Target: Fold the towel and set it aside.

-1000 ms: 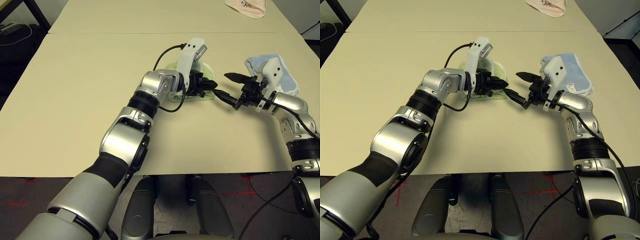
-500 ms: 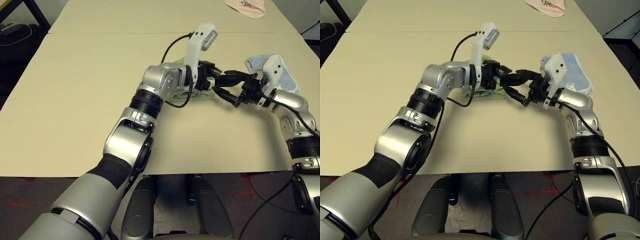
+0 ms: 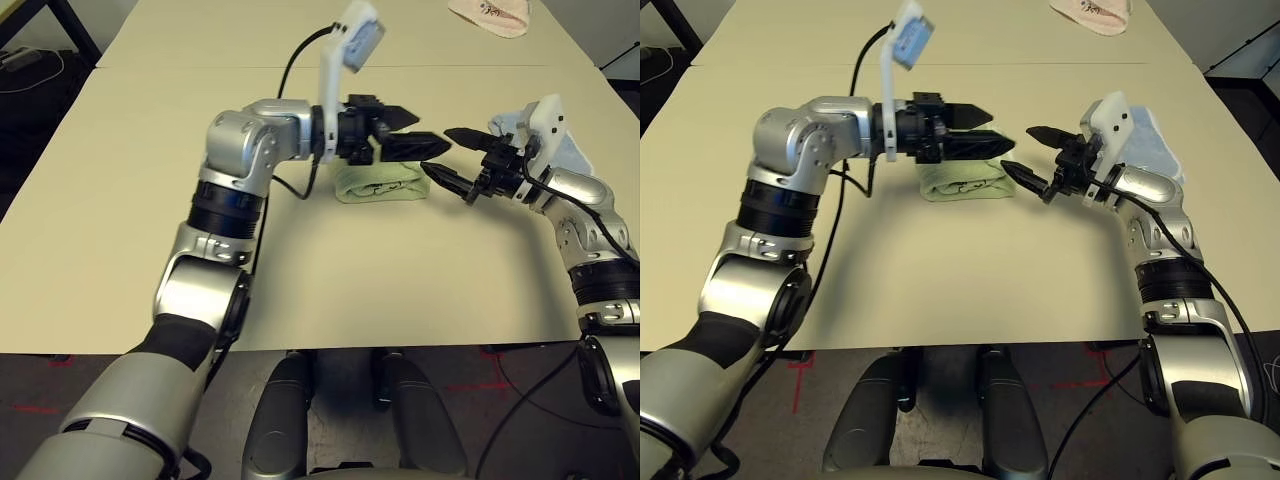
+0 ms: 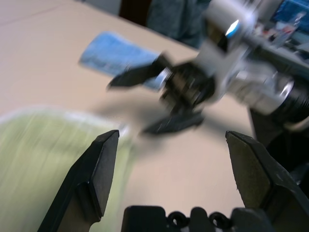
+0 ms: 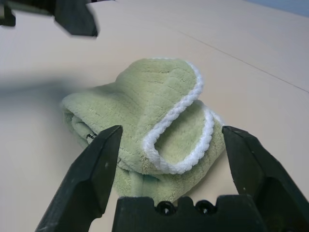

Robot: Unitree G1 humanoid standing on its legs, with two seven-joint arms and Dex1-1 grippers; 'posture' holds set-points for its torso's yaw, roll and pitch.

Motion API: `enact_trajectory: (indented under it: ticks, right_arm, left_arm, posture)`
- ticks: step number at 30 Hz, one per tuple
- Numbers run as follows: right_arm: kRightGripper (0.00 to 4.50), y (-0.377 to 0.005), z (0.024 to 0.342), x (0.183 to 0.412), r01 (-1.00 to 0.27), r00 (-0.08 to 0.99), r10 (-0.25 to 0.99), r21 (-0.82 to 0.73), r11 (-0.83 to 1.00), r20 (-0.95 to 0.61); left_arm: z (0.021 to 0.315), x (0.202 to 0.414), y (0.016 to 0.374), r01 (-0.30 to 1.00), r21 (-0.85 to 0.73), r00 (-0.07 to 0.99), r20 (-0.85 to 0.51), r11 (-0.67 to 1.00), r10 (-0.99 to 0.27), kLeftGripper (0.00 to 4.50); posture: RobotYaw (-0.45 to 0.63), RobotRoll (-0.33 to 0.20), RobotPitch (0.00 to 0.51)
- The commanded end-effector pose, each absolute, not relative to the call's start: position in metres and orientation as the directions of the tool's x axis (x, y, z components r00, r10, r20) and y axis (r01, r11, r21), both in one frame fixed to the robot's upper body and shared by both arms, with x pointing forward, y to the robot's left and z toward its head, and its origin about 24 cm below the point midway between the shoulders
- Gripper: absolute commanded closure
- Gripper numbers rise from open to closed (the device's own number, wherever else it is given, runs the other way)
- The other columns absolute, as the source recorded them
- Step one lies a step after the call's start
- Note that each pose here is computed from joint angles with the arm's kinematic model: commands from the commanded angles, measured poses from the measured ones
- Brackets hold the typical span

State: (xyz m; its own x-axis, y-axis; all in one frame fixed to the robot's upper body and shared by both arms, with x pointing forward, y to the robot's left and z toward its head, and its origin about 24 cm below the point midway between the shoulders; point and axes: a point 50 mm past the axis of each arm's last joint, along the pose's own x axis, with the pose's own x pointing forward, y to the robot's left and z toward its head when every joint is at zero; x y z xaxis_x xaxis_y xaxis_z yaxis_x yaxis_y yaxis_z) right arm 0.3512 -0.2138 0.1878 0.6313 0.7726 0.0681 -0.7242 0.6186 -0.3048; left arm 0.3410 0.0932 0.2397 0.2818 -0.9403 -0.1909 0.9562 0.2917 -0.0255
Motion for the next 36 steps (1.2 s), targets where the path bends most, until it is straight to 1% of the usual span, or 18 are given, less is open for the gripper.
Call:
enact_trajectory:
  ticks: [1, 3, 4, 5, 9, 10, 12, 16, 19, 23, 27, 29, 30, 31, 32, 33, 35, 36]
  right_arm:
    - [1.34, -0.219, 0.187, 0.349, -0.731, 0.627, 0.776, -0.292, 0.616, 0.068]
    - [2.07, -0.219, 0.186, 0.348, -0.738, 0.621, 0.781, -0.291, 0.609, 0.061]
    - [2.56, -0.219, 0.186, 0.348, -0.74, 0.619, 0.783, -0.29, 0.607, 0.059]
    - [2.87, -0.219, 0.186, 0.348, -0.741, 0.618, 0.784, -0.289, 0.606, 0.058]
    - [4.41, -0.219, 0.186, 0.349, -0.745, 0.615, 0.787, -0.287, 0.602, 0.055]
    - [4.49, -0.218, 0.186, 0.349, -0.747, 0.613, 0.788, -0.286, 0.6, 0.054]
    - [4.49, -0.216, 0.186, 0.35, -0.75, 0.609, 0.791, -0.286, 0.597, 0.054]
    - [4.49, -0.211, 0.189, 0.353, -0.759, 0.593, 0.803, -0.295, 0.58, 0.054]
    - [4.49, -0.207, 0.193, 0.357, -0.767, 0.579, 0.814, -0.304, 0.565, 0.054]
    - [4.49, -0.203, 0.197, 0.363, -0.774, 0.564, 0.824, -0.311, 0.552, 0.059]
    - [4.49, -0.201, 0.196, 0.366, -0.779, 0.556, 0.829, -0.311, 0.544, 0.056]
    - [4.49, -0.201, 0.195, 0.366, -0.782, 0.553, 0.831, -0.312, 0.54, 0.055]
    - [4.5, -0.201, 0.195, 0.366, -0.782, 0.552, 0.832, -0.312, 0.539, 0.055]
    - [4.5, -0.201, 0.195, 0.366, -0.783, 0.551, 0.833, -0.312, 0.538, 0.055]
    - [4.5, -0.201, 0.194, 0.366, -0.784, 0.55, 0.833, -0.311, 0.538, 0.055]
    - [4.5, -0.201, 0.194, 0.366, -0.784, 0.55, 0.833, -0.311, 0.538, 0.055]
    - [4.5, -0.201, 0.193, 0.365, -0.783, 0.551, 0.833, -0.309, 0.539, 0.056]
    - [4.5, -0.201, 0.193, 0.365, -0.783, 0.552, 0.832, -0.309, 0.54, 0.056]
  left_arm:
    - [0.234, 0.333, 0.098, 0.955, -0.017, 0.287, -0.207, 0.297, -0.935, 0.0]
    - [0.23, 0.331, 0.104, 0.948, -0.006, 0.309, -0.211, 0.317, -0.927, 0.0]
    - [0.228, 0.331, 0.107, 0.943, -0.001, 0.324, -0.211, 0.332, -0.922, 0.0]
    - [0.226, 0.331, 0.109, 0.939, 0.005, 0.336, -0.213, 0.343, -0.917, 0.0]
    - [0.215, 0.333, 0.117, 0.918, 0.031, 0.392, -0.225, 0.395, -0.892, 0.0]
    - [0.211, 0.334, 0.119, 0.914, 0.038, 0.401, -0.232, 0.404, -0.886, 0.0]
    - [0.207, 0.335, 0.122, 0.906, 0.024, 0.418, -0.223, 0.424, -0.881, 0.0]
    - [0.206, 0.341, 0.132, 0.891, 0.028, 0.448, -0.21, 0.453, -0.869, 0.0]
    - [0.204, 0.347, 0.141, 0.879, 0.075, 0.474, -0.239, 0.471, -0.847, 0.0]
    - [0.207, 0.356, 0.149, 0.856, 0.07, 0.513, -0.231, 0.512, -0.827, 0.0]
    - [0.212, 0.362, 0.151, 0.848, 0.085, 0.527, -0.227, 0.523, -0.819, 0.0]
    - [0.214, 0.364, 0.151, 0.843, 0.117, 0.538, -0.226, 0.525, -0.812, 0.0]
    - [0.215, 0.365, 0.15, 0.84, 0.129, 0.543, -0.222, 0.528, -0.81, 0.18]
    - [0.214, 0.366, 0.15, 0.841, 0.128, 0.542, -0.222, 0.527, -0.811, 0.19]
    - [0.214, 0.365, 0.149, 0.847, 0.121, 0.532, -0.224, 0.518, -0.817, 0.19]
    - [0.213, 0.364, 0.149, 0.851, 0.117, 0.525, -0.223, 0.512, -0.821, 0.0]
    - [0.212, 0.363, 0.149, 0.854, 0.107, 0.52, -0.213, 0.509, -0.827, 0.0]
    - [0.212, 0.363, 0.149, 0.853, 0.096, 0.522, -0.198, 0.514, -0.83, 0.1]
  posture:
    - [0.12, 0.0, 0.176]
    - [0.12, 0.0, 0.176]
    - [0.12, 0.0, 0.176]
    - [0.12, 0.0, 0.176]
    - [0.13, 0.0, 0.176]
    - [0.13, 0.0, 0.176]
    - [0.13, 0.0, 0.177]
    - [0.13, 0.0, 0.184]
    - [0.13, 0.0, 0.184]
    - [0.13, 0.0, 0.19]
    - [0.15, 0.0, 0.197]
    - [0.16, 0.0, 0.198]
    - [0.16, 0.0, 0.198]
    - [0.16, 0.0, 0.198]
    - [0.15, 0.0, 0.198]
    - [0.15, 0.0, 0.198]
    - [0.15, 0.0, 0.199]
    - [0.15, 0.0, 0.199]
